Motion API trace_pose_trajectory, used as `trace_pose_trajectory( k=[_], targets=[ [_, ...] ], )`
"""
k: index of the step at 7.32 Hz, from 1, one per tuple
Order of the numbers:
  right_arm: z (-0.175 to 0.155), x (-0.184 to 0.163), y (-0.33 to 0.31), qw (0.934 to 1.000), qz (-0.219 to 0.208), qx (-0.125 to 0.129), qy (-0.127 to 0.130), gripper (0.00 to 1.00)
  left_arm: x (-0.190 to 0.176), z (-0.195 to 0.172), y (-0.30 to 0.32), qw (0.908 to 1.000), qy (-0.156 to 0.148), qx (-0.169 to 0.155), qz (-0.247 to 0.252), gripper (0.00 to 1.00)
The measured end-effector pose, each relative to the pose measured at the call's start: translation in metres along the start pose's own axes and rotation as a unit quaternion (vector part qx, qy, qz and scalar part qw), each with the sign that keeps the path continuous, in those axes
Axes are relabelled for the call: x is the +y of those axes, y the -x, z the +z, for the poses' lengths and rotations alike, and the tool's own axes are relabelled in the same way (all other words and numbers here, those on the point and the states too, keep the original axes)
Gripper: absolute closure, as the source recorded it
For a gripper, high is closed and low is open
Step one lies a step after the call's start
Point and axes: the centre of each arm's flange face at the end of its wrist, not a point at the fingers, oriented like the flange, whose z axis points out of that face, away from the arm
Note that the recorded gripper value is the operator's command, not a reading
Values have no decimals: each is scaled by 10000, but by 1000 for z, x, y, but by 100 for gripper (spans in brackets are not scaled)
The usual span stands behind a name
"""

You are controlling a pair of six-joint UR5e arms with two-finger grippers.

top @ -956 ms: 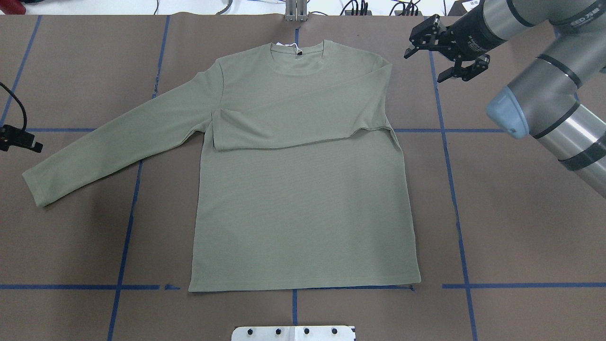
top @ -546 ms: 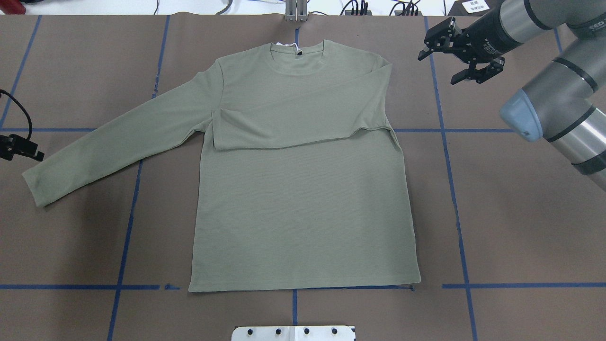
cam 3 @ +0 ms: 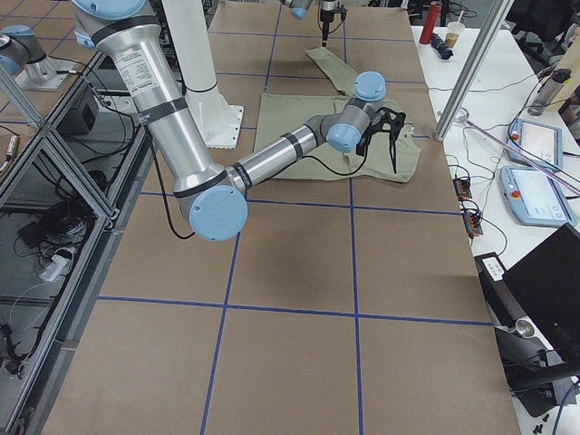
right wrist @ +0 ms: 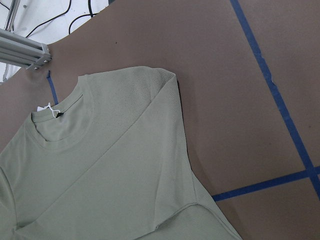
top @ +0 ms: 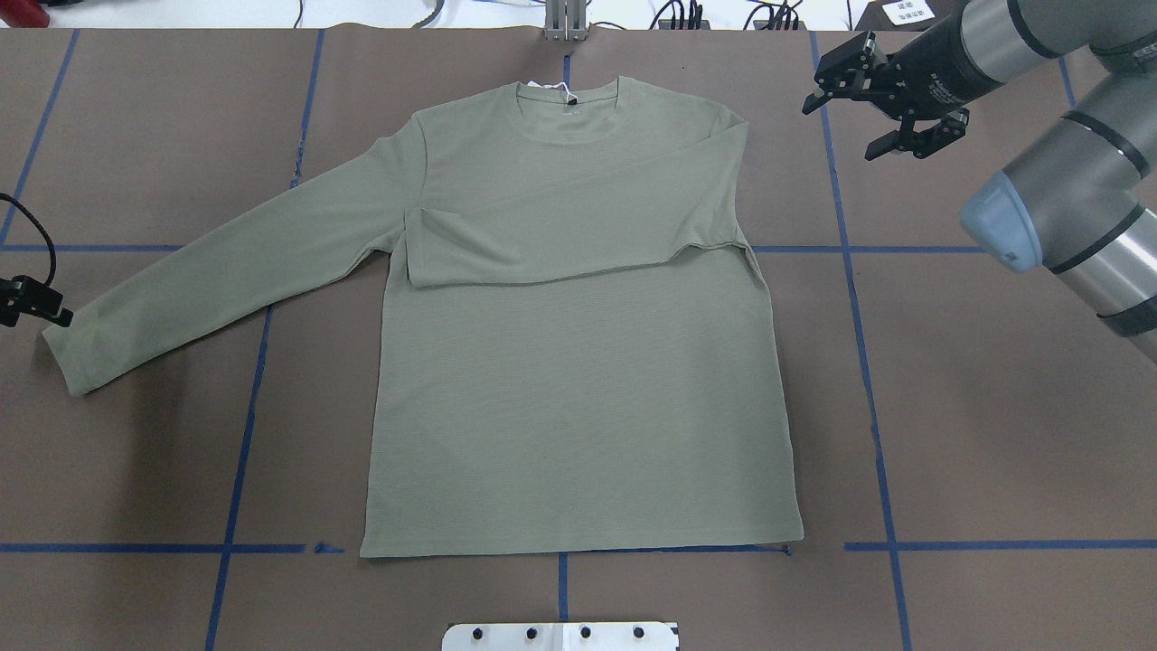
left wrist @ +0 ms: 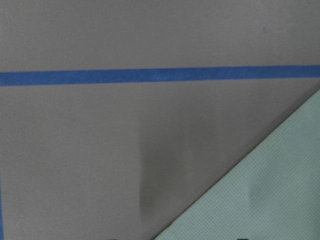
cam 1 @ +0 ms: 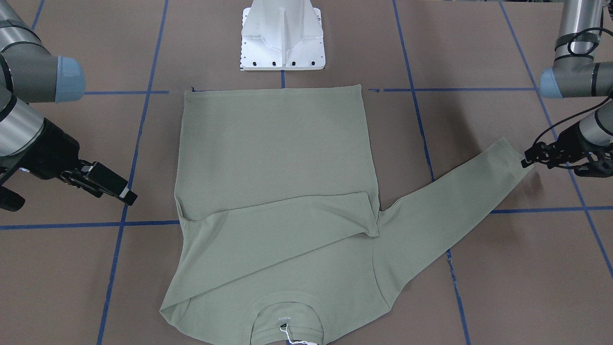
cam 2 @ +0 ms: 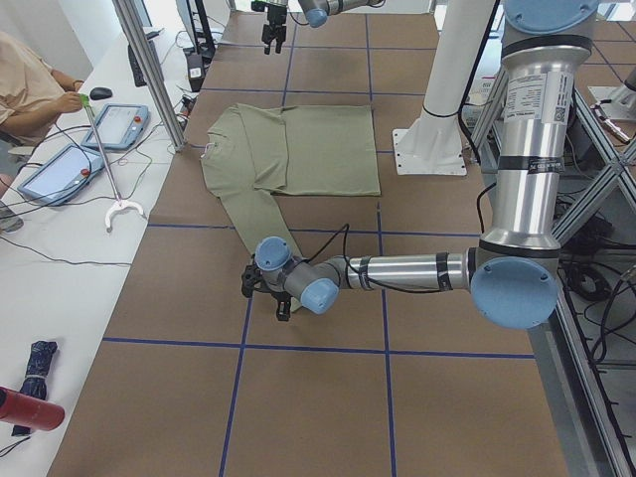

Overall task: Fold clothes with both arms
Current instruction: 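Move the left gripper to the other sleeve cuff while the right gripper waits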

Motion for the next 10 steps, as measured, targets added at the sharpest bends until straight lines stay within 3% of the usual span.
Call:
trace_pose_trajectory(
  k=[10],
  targets=[
    [1,4,-5,10000,-2,20,-3,1,4,9,3,9997,211,118,-78,36]
  ],
)
